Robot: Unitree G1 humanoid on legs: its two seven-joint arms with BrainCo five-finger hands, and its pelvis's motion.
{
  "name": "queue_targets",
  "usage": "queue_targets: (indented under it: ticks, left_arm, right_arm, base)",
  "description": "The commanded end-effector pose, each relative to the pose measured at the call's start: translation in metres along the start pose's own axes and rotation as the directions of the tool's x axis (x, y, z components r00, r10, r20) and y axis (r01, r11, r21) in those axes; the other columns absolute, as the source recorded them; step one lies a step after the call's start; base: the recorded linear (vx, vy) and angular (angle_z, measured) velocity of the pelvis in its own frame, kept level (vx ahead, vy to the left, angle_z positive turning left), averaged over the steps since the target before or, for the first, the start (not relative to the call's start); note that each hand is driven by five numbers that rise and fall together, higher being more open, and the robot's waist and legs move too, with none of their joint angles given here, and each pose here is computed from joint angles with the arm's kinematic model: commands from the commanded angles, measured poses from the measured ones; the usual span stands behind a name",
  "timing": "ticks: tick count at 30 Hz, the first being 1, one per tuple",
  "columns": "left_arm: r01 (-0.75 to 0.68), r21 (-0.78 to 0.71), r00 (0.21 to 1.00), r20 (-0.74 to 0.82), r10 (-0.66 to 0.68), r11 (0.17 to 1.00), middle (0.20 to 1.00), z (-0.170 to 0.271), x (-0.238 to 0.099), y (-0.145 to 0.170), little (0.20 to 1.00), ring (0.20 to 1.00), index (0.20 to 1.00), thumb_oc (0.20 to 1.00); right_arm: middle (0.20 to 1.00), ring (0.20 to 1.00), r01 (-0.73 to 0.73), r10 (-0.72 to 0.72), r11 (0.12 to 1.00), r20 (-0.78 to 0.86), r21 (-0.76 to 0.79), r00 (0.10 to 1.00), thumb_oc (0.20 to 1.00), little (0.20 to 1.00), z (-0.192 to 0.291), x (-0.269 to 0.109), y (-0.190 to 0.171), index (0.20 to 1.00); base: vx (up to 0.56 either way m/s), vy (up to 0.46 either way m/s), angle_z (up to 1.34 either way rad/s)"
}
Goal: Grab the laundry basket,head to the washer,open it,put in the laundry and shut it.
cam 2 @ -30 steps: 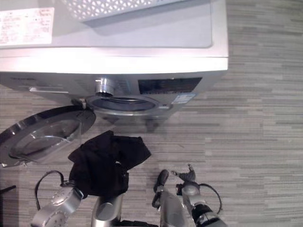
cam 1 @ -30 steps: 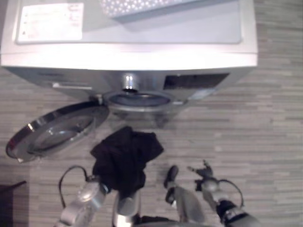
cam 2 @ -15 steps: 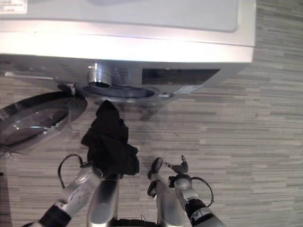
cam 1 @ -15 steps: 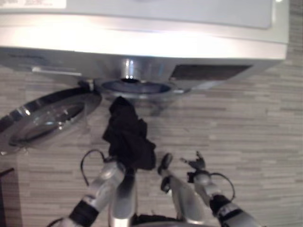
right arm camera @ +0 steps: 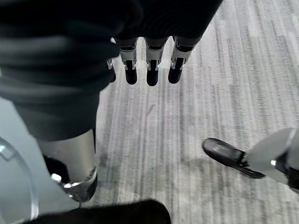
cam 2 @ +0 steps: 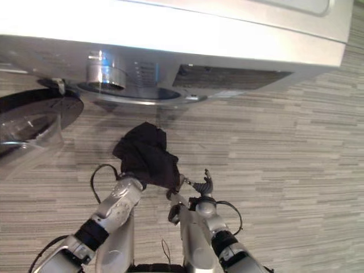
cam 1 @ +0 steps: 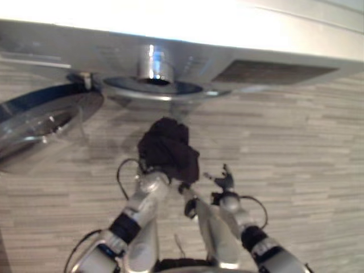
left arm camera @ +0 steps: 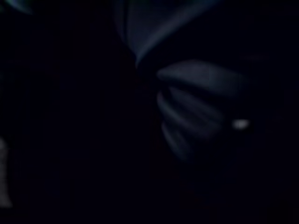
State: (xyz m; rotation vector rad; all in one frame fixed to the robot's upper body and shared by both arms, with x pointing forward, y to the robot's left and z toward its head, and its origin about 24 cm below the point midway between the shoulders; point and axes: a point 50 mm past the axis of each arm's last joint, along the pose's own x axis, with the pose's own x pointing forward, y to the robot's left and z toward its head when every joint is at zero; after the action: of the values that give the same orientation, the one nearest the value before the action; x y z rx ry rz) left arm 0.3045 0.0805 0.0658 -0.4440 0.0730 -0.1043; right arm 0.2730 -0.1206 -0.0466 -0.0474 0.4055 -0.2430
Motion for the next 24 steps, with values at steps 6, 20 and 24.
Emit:
queue_targets:
  ticks: [6, 20, 24]
  left_arm:
    - [-0.08, -0.108, 0.97, 0.22, 0.102, 0.991, 0.2, 0.045, 0.029, -0.025, 0.2, 0.2, 0.2, 0.2]
    - [-0.167, -0.253, 0.81, 0.515, 0.279, 0.953, 0.2, 0.157, 0.057, -0.032, 0.2, 0.2, 0.2, 0.2]
    - [-0.182, -0.255, 0.762, 0.574, 0.3, 0.95, 0.2, 0.182, 0.059, -0.032, 0.2, 0.2, 0.2, 0.2]
  right_arm:
    - [1.0, 1.0, 0.026, -0.027, 0.998, 0.019, 0.057, 0.999, 1.0, 1.0, -0.008, -0.01, -0.008, 1.0]
    - [1.0, 1.0, -0.043, 0.029, 0.993, 0.129, 0.113, 0.991, 1.0, 1.0, 0.012, -0.012, 0.0, 1.0]
    - [1.0, 1.0, -0.051, 0.034, 0.992, 0.142, 0.117, 0.989, 1.0, 1.0, 0.014, -0.011, -0.002, 1.0]
  base:
    - [0.0, -0.002, -0.01]
    - [0.02, -0.001, -0.04]
    - [0.02, 0.018, -0.07]
